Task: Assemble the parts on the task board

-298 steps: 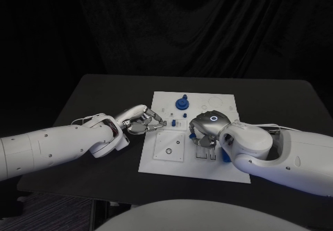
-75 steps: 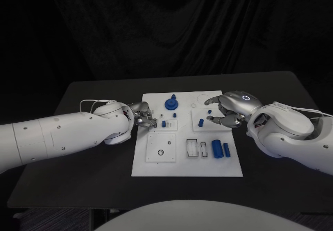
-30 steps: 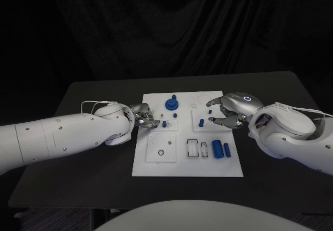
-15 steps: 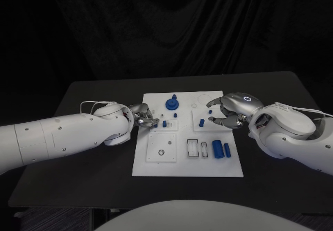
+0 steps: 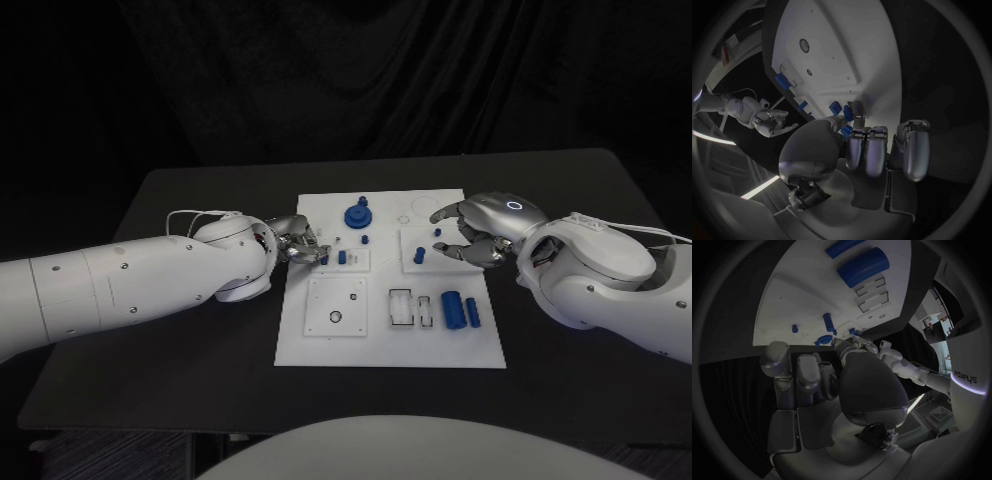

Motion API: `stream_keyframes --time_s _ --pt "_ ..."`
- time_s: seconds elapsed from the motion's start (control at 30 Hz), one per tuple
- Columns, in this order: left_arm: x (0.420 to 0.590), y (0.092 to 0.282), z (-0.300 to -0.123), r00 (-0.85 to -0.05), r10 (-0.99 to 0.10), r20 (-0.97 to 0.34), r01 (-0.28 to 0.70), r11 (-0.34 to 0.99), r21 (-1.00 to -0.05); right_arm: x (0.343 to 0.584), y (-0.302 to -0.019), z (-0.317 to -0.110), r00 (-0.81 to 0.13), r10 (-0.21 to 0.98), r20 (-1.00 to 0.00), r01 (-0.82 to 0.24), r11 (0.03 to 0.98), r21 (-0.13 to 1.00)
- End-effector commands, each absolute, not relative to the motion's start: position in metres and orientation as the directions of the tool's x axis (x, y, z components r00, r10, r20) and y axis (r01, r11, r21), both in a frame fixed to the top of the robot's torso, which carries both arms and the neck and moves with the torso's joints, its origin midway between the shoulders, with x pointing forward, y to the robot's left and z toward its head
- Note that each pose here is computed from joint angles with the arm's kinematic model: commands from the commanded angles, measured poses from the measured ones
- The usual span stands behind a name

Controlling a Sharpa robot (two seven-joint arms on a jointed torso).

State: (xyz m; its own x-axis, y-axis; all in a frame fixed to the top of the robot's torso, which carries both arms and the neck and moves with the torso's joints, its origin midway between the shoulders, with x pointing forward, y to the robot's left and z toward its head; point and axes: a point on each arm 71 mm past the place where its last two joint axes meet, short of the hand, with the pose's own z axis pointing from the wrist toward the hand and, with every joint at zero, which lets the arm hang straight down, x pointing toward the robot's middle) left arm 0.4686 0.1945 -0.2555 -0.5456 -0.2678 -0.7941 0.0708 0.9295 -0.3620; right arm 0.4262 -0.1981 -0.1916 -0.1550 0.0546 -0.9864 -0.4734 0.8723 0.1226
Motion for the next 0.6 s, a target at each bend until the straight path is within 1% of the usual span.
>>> stream_keyframes --time_s 0.03,0.6 --pt "0.4676 0.1919 -0.2555 -0.552 -0.266 -0.79 0.101 0.919 -0.38 0.4264 -0.1989 -0.1926 -0.157 0.051 -0.986 -0.46 0.88 0.119" --pt "0.4671 0.1933 -0.2558 -0.559 -0.261 -0.787 0.115 0.916 -0.385 0.4264 -0.1977 -0.1929 -0.159 0.049 -0.986 -0.462 0.879 0.119"
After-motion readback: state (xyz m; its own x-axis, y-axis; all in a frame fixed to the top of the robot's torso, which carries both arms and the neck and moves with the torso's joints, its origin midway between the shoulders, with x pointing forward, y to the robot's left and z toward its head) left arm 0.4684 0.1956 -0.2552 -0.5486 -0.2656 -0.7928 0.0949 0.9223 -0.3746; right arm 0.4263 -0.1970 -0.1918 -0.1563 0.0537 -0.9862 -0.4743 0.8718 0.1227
